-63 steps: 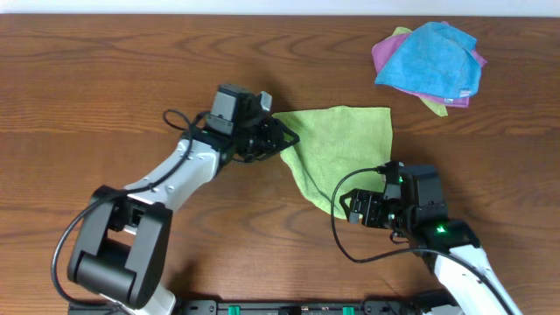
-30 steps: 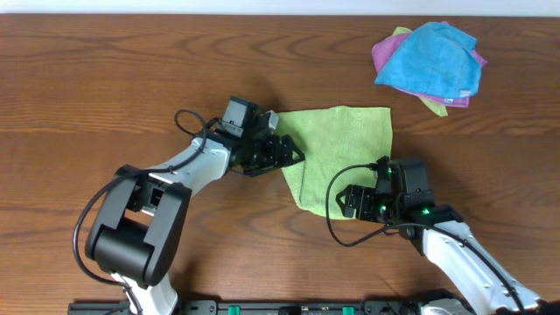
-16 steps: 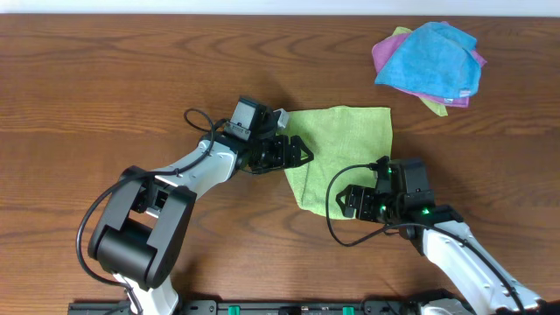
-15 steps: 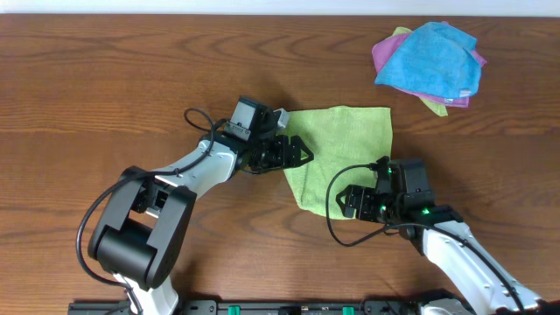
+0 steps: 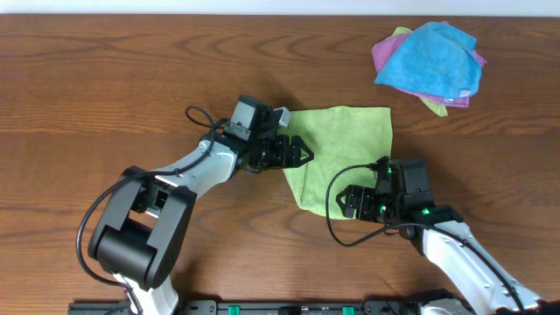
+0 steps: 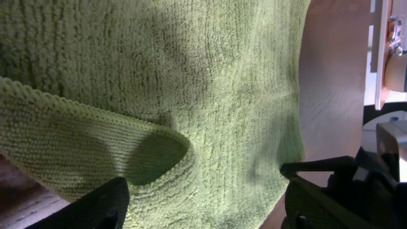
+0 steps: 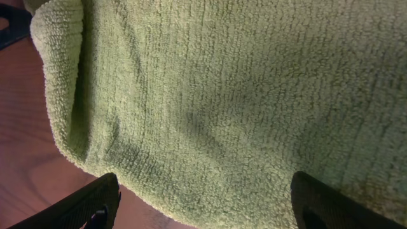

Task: Fold the cloth

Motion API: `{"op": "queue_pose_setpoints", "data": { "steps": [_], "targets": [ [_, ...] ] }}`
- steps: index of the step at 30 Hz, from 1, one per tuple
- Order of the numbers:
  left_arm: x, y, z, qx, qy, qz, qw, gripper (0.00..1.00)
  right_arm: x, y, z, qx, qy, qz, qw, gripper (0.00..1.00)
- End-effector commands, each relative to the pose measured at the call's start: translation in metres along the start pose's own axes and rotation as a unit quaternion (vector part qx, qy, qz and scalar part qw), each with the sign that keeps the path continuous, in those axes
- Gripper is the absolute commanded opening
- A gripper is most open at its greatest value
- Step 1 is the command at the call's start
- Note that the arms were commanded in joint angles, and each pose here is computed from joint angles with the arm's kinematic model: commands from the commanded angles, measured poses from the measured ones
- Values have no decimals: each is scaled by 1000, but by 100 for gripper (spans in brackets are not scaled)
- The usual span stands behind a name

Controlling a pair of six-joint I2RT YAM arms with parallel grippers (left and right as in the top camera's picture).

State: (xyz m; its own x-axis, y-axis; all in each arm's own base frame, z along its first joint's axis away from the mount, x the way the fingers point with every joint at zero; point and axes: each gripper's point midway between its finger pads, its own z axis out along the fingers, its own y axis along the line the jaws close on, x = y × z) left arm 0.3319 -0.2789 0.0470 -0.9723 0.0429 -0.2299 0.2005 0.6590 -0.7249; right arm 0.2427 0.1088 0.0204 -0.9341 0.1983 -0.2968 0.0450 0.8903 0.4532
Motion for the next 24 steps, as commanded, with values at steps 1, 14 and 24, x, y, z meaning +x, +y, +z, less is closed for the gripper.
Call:
{"op": "queue_pose_setpoints", "data": {
  "steps": [1, 14, 24],
  "targets": [
    [-1, -2, 3, -3, -1, 30, 1000, 79, 1, 0, 1, -3, 4, 9, 1000, 86],
    [7, -1, 8, -14, 10, 41, 999, 77, 2, 0, 1, -5, 5, 9, 1000, 85],
    [26, 15, 21, -15, 51, 21, 998, 69, 2, 2, 1, -8, 6, 9, 1000, 85]
  ]
}}
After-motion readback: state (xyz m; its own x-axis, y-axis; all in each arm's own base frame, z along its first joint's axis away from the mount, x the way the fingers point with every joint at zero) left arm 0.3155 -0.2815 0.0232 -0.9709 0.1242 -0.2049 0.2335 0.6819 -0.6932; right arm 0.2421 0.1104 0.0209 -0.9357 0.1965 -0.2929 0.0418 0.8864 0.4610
